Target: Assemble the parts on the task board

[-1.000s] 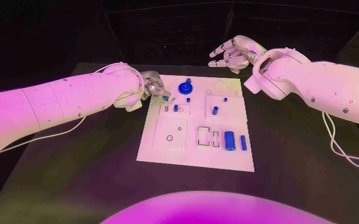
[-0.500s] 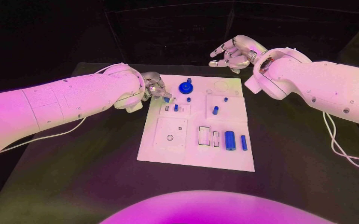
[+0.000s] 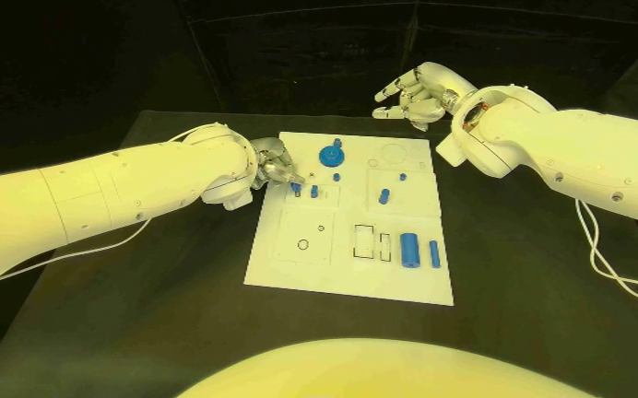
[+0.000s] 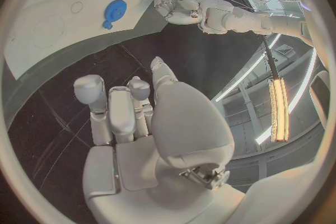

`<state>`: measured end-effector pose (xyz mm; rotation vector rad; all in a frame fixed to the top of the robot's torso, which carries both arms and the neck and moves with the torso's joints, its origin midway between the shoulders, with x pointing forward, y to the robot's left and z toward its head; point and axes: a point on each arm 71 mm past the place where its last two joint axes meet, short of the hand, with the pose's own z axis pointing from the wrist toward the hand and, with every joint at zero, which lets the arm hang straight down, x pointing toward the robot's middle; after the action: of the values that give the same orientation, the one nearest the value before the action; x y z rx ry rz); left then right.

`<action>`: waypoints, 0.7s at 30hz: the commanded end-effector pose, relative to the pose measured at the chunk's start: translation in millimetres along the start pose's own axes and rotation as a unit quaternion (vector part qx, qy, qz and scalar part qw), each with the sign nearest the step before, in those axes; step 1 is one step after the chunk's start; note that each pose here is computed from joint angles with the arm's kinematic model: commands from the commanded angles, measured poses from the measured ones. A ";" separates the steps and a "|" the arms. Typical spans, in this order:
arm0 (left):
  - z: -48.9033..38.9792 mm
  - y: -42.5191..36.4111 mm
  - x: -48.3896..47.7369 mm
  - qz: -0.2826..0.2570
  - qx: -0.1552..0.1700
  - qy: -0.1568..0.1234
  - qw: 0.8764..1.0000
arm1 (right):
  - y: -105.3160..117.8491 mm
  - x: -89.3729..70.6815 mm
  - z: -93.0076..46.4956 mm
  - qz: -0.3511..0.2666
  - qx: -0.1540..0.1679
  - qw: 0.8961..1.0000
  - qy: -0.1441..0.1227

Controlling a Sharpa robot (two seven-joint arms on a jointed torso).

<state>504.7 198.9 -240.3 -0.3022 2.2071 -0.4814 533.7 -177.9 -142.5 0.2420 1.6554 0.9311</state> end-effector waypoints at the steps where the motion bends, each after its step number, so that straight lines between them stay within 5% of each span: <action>1: -0.5 -0.5 0.5 -0.002 0.012 -0.007 1.000 | 1.4 -0.7 0.2 0.001 -0.004 1.000 0.001; 21: 0.2 1.5 4.6 0.014 0.008 -0.004 1.000 | 1.2 -0.7 0.3 0.001 -0.005 1.000 0.001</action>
<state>502.1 200.0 -244.7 -0.2905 2.2001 -0.4715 533.9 -178.3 -142.8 0.2425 1.6553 0.9305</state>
